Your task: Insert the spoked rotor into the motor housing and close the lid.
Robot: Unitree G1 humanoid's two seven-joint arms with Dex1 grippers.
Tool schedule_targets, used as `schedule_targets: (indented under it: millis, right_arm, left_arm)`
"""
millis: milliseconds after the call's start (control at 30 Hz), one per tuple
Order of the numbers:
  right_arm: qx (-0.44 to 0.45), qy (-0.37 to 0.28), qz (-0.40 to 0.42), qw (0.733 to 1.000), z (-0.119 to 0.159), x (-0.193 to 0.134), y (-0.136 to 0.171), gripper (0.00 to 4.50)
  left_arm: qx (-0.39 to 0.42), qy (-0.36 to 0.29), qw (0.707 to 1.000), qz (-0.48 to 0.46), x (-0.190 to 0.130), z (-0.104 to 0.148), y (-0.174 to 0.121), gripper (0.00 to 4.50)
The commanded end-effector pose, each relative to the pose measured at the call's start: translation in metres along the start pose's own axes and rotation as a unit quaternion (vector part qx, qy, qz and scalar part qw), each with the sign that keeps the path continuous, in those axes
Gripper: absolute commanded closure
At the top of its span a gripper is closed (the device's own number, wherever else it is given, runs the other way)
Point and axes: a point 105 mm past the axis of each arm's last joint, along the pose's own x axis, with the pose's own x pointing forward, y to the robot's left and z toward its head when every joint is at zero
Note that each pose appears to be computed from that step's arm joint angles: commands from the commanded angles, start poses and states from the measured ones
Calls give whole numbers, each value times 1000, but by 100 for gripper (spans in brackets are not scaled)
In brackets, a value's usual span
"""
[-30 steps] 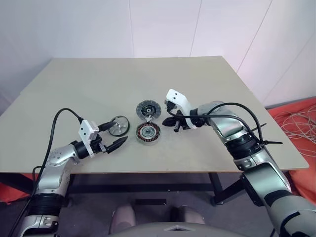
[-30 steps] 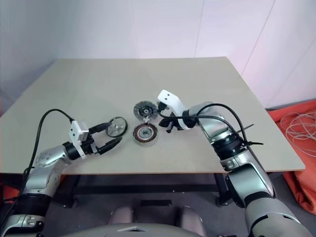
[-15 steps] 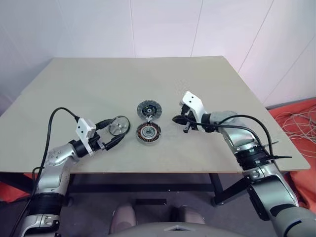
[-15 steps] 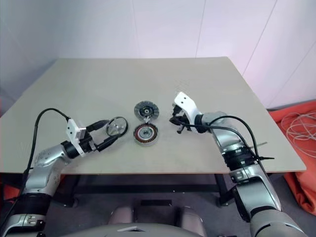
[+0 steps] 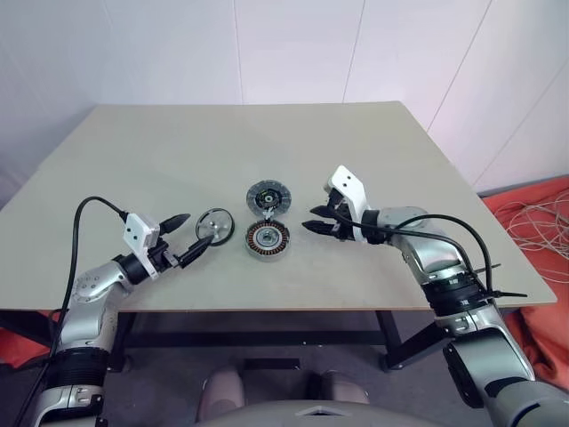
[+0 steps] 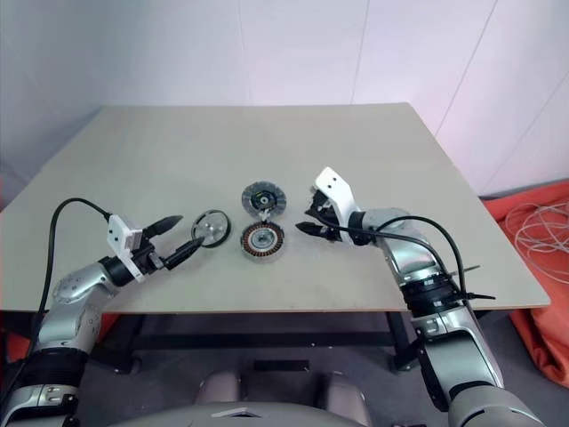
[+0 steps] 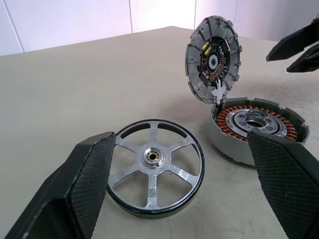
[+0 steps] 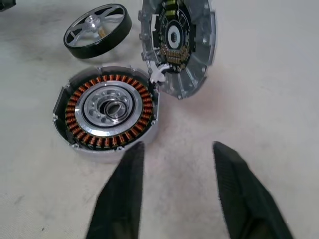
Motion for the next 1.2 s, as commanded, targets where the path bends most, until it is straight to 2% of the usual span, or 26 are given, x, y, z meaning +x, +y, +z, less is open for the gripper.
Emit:
schedule_targets:
  millis: [33, 133, 267, 300, 333, 467, 667, 700, 967, 1200]
  right_arm:
    - [-42, -9, 20, 999, 24, 6, 8, 100]
    - [-50, 4, 36, 998, 27, 12, 14, 4]
    - [-38, 16, 38, 998, 33, 19, 12, 4]
    - [-33, 20, 42, 998, 35, 20, 13, 47]
    - [-29, 25, 46, 998, 35, 21, 14, 67]
    - [-29, 44, 51, 997, 37, 24, 15, 203]
    - [-63, 74, 56, 994, 32, 27, 16, 429]
    - [-65, 76, 58, 993, 31, 28, 17, 447]
    - [-103, 103, 60, 988, 18, 41, 21, 447]
    - [-110, 101, 63, 987, 20, 48, 23, 447]
  left_arm:
    - [21, -15, 1000, 3, 0, 12, 5, 0]
    - [22, -15, 1000, 3, 0, 12, 5, 0]
    - [22, -16, 1000, 3, 0, 12, 4, 0]
    - [22, -16, 1000, 3, 0, 12, 4, 0]
    - [21, -16, 1000, 3, 1, 12, 4, 0]
    - [21, -17, 1000, 2, 1, 11, 3, 0]
    - [20, -18, 1000, 0, 2, 11, 2, 0]
    - [20, -18, 1000, 0, 2, 11, 2, 0]
    - [19, -23, 999, -14, 7, 11, -6, 0]
    - [20, -23, 999, -18, 9, 12, -9, 0]
